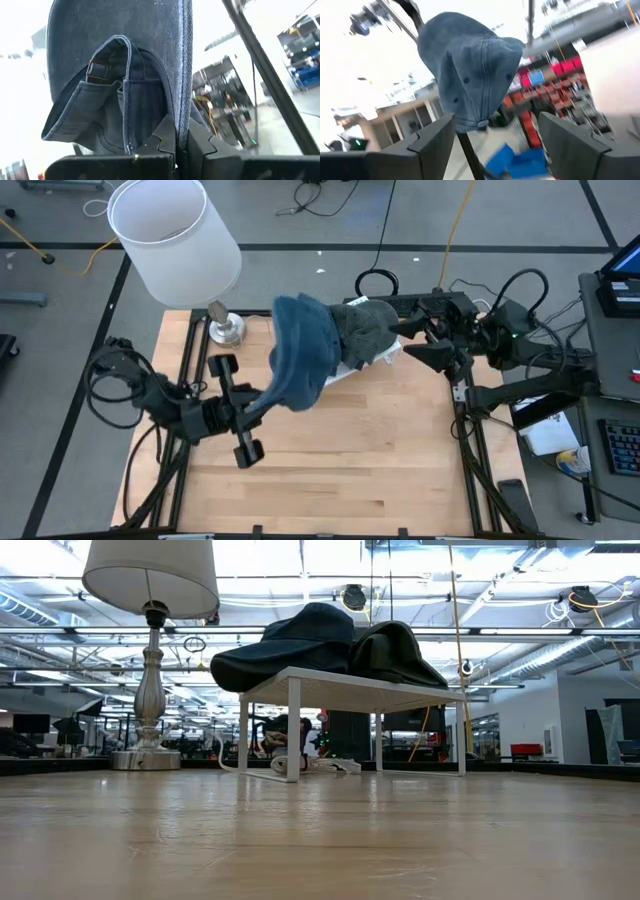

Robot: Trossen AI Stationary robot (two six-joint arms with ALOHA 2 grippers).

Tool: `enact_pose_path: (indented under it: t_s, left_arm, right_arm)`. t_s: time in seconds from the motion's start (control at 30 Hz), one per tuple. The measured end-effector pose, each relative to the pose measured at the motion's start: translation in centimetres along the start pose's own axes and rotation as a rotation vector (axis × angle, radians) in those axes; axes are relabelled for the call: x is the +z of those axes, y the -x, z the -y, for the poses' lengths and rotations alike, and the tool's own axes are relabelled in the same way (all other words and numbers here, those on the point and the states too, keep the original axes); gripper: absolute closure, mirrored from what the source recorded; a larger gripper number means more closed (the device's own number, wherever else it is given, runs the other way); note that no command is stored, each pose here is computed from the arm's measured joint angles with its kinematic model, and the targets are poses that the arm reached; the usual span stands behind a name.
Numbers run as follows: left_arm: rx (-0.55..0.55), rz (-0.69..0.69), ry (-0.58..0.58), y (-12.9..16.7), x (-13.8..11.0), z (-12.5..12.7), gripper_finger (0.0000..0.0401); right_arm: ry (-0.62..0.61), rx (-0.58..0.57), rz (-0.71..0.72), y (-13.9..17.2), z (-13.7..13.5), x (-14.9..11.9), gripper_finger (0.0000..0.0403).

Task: Pick & Place hat
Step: Stack the blue cap on top of the other blue caps on the shelf

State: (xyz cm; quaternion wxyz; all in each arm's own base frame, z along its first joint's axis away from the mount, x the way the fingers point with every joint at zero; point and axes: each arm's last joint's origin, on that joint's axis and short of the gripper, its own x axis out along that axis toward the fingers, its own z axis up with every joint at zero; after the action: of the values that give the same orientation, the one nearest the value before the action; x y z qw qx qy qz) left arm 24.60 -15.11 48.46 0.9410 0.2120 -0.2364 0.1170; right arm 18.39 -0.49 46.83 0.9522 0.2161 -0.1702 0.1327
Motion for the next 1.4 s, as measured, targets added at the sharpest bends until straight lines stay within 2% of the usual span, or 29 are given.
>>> enact_pose_path:
  t_s: [0.13,0.3,0.57,0.7,1.03,1.3,1.4]
  left_arm:
    - [-0.01,0.111,-0.06,-0.9,-0.4,-1.2,0.0392]
    - [-0.041,0.202,-0.098,-2.0,-1.4,-2.5,0.0392]
    - [-0.096,0.293,-0.06,-3.9,-3.0,-5.4,0.0392]
    - [-0.125,0.283,-0.05,-5.1,-3.3,-6.8,0.0392]
    - [-0.198,0.297,-0.021,-7.2,-4.9,-8.1,0.0392]
    - [-0.18,0.285,-0.027,-7.5,-5.5,-8.9,0.0392]
    - [-0.175,0.286,-0.031,-7.6,-5.6,-9.0,0.0392]
  right_arm:
    - [0.012,0.054,0.095,-0.5,0.3,-0.2,0.0131]
    - [-0.053,0.089,0.14,-1.3,0.7,-0.6,0.0133]
    - [-0.089,0.125,0.133,-3.2,1.1,-0.6,0.0133]
    - [-0.084,0.145,0.129,-4.4,1.2,-0.2,0.0133]
    - [-0.076,0.176,0.139,-7.8,1.9,1.2,0.0133]
    - [-0.097,0.228,0.108,-8.6,2.0,1.6,0.0135]
    - [-0.092,0.24,0.121,-8.4,1.7,1.9,0.0147]
